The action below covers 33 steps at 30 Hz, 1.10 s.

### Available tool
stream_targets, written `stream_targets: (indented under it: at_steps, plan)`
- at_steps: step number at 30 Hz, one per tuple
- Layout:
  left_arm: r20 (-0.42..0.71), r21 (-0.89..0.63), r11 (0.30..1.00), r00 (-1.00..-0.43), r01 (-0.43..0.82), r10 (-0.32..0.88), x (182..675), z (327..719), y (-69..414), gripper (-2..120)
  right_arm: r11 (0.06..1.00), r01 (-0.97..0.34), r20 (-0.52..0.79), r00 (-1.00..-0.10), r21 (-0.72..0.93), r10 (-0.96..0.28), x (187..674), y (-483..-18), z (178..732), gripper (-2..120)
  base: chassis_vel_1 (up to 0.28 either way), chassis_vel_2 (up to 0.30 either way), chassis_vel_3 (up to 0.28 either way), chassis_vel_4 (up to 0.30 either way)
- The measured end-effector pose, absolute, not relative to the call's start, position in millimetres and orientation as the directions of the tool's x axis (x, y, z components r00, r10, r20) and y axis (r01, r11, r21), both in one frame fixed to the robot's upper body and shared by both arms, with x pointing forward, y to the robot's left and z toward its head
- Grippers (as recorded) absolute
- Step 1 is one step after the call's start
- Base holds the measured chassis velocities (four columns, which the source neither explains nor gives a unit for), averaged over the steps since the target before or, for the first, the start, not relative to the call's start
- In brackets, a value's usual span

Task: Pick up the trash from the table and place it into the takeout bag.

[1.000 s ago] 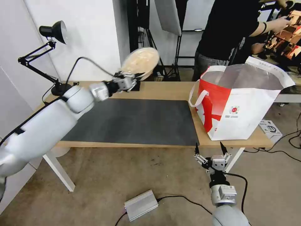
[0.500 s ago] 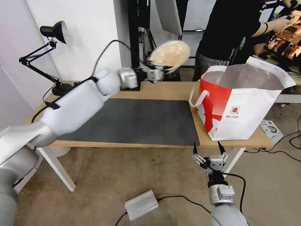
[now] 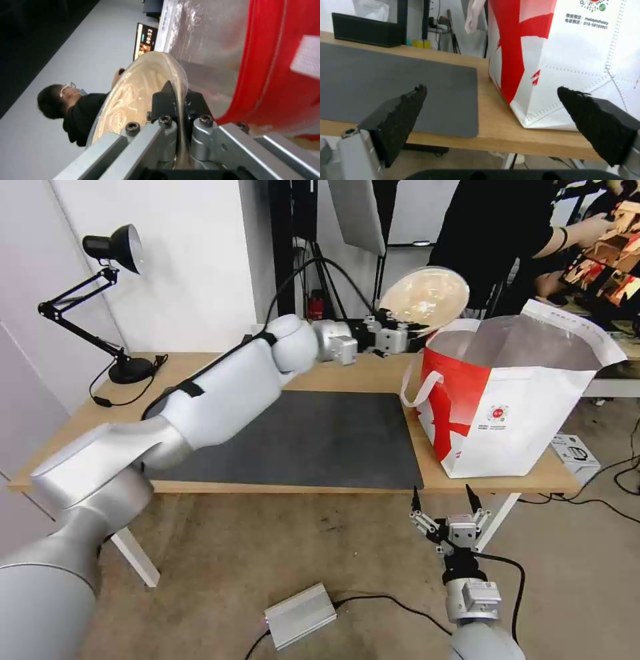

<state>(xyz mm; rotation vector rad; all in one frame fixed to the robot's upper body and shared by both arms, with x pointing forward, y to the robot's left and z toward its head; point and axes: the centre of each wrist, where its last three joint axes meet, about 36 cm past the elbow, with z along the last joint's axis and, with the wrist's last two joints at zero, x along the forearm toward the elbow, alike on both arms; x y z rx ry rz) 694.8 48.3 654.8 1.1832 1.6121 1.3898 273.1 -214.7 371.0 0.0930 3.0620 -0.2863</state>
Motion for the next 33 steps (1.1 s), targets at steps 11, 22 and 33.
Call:
stream_targets:
  at_steps: [11,22,33]
  plan:
    - [0.083,0.982,-0.025,-0.313,0.185,0.946,689,647,21,0,0.978,0.068,-0.06,-0.997,-0.2,0.057,274,-218,365,99,0.0,0.0,0.0,0.0]
    - [0.105,0.979,-0.052,-0.27,0.196,0.957,681,637,-2,0,0.977,0.072,-0.063,-0.996,-0.2,0.061,274,-219,366,100,0.0,0.0,0.0,0.0]
    - [0.113,0.979,-0.065,-0.247,0.193,0.962,681,634,-20,0,0.978,0.074,-0.066,-0.996,-0.193,0.062,274,-218,367,99,0.0,0.0,0.0,0.0]
